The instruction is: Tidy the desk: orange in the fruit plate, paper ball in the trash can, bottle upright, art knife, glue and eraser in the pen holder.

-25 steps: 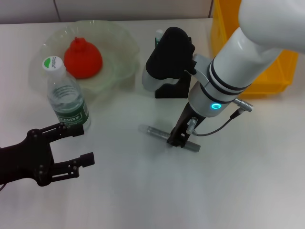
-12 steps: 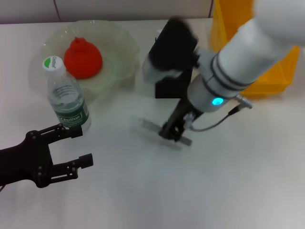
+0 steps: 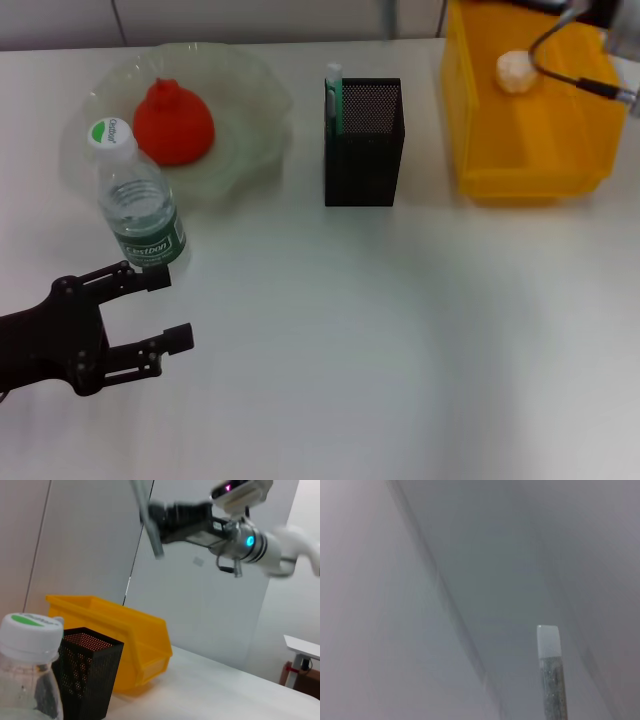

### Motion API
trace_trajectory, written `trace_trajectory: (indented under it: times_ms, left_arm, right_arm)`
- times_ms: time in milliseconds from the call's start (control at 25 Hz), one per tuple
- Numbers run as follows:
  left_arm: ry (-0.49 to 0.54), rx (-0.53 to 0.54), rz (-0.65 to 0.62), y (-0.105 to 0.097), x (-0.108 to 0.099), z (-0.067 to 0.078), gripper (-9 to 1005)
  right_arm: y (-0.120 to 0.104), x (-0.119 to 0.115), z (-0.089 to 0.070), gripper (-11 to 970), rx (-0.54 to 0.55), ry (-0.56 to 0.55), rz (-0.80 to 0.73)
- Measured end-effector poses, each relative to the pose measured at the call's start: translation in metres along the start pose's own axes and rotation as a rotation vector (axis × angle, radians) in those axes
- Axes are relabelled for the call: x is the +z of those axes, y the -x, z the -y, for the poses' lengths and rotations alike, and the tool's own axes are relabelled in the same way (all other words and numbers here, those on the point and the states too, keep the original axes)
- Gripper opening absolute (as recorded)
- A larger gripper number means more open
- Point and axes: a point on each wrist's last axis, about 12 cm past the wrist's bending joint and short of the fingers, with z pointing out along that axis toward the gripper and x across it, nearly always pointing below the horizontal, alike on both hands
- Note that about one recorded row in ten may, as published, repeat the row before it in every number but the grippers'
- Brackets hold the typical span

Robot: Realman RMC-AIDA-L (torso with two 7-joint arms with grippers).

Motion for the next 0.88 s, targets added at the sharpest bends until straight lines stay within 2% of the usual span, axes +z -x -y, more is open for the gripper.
trace_trajectory:
  times_ms: [40, 80, 120, 160, 280, 320, 400, 480, 720, 880]
  left_arm:
    - [-0.004, -0.003, 0.002, 0.001, 0.001, 0.000, 802]
    - [-0.004, -0.003, 0.002, 0.001, 0.001, 0.000, 802]
    - [-0.007, -0.003, 0.003, 0.001, 0.002, 0.000, 802]
    - [-0.007, -0.003, 0.003, 0.001, 0.002, 0.000, 802]
    - [-0.011, 0.000, 0.005, 0.002, 0.004, -0.001, 802]
    - [-0.012, 0.001, 0.005, 0.003, 0.004, -0.001, 802]
    - [-0.013, 0.004, 0.007, 0.003, 0.005, -0.002, 802]
    - [-0.011, 0.004, 0.011, 0.004, 0.005, -0.002, 802]
    - [-0.011, 0.004, 0.014, 0.004, 0.005, -0.002, 802]
    - [-0.012, 0.003, 0.015, 0.004, 0.005, -0.002, 802]
  right_arm:
    - [-0.009, -0.003, 0.008, 134, 0.020, -0.015, 0.050]
    - [-0.009, -0.003, 0.008, 134, 0.020, -0.015, 0.050]
    - [-0.027, -0.007, 0.018, 133, 0.003, -0.055, 0.104]
    - [-0.027, -0.007, 0.018, 133, 0.003, -0.055, 0.104]
    - [-0.050, -0.003, 0.023, 132, -0.110, -0.119, 0.094]
    - [-0.060, 0.001, 0.026, 131, -0.178, -0.151, 0.060]
    - [-0.070, 0.006, 0.031, 131, -0.192, -0.197, 0.001]
    - [-0.073, 0.009, 0.035, 130, -0.168, -0.229, -0.031]
    - [-0.078, 0.014, 0.035, 166, -0.149, -0.229, -0.075]
    - [-0.076, 0.012, 0.032, 302, -0.140, -0.211, -0.067]
